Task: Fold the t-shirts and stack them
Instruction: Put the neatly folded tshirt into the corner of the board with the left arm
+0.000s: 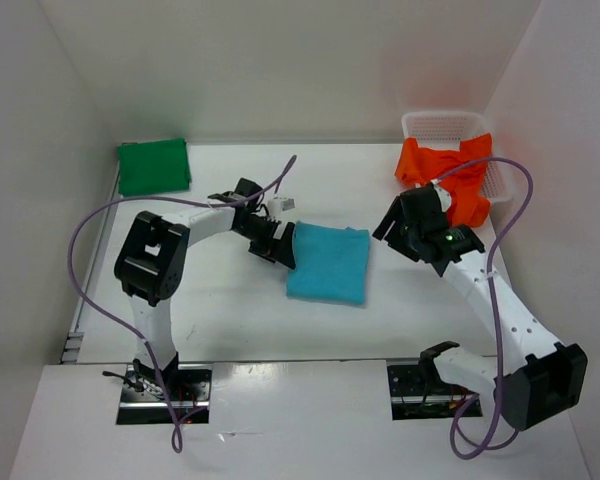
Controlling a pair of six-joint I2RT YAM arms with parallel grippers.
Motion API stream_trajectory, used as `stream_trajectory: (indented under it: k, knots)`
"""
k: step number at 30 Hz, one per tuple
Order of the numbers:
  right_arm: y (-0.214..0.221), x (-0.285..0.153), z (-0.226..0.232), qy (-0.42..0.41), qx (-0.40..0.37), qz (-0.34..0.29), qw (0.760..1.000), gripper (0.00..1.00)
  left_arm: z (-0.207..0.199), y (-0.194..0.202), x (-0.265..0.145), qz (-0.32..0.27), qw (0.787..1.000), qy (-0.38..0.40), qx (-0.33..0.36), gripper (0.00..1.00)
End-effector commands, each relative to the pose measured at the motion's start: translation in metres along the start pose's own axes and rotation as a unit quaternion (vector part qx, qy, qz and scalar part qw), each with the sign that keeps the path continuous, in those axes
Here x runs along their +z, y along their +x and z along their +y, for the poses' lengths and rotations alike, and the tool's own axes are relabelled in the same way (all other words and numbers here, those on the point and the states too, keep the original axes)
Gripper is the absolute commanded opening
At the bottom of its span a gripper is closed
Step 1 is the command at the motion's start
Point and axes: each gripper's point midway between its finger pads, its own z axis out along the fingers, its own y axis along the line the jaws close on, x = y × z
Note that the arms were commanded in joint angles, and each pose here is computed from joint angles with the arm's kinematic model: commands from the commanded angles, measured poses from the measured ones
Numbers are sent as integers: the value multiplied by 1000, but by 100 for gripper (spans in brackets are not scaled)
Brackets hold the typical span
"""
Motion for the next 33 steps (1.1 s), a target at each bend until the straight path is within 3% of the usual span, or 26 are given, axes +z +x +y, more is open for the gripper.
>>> stream_trajectory:
  k: [1, 7, 10, 14, 17, 18, 20, 21, 22, 24, 28, 33]
  knots:
    - [-3, -12, -5, 3, 21, -19, 1000, 72, 2, -22, 17, -24, 999, -25, -11, 100]
    - [-9, -28, -4, 0, 25, -32, 999, 72, -9, -2, 54, 24, 999, -34, -19, 100]
    - [-14, -37, -3, -6, 32, -43, 999, 72, 18, 16, 65, 50, 993, -95, -41, 100]
    - [-17, -47, -3, -17, 45, -53, 997, 72, 37, 29, 78, 83, 989, -113, -49, 98]
    - [-18, -53, -4, -22, 46, -57, 997, 72, 41, 27, 82, 90, 989, -113, -40, 79]
    - [-16, -53, -6, -19, 45, -54, 997, 72, 38, 23, 82, 87, 990, -105, -39, 52]
    - [-18, -55, -7, -19, 47, -61, 997, 72, 38, 26, 85, 92, 990, -99, -43, 30]
    - [-18, -56, -6, -19, 51, -61, 997, 72, 38, 21, 84, 88, 991, -98, -33, 14]
    - [-18, -56, -6, -19, 51, -61, 997, 72, 36, 21, 85, 88, 991, -93, -34, 7]
    - [-21, -58, -4, -22, 52, -64, 996, 72, 38, 21, 86, 92, 991, -93, -31, 0]
    - [-23, -57, -3, -22, 48, -64, 997, 72, 26, 5, 77, 68, 995, -78, 4, 0]
    - [-26, -62, -5, -19, 49, -73, 996, 72, 57, -29, 19, -3, 988, -141, 55, 0]
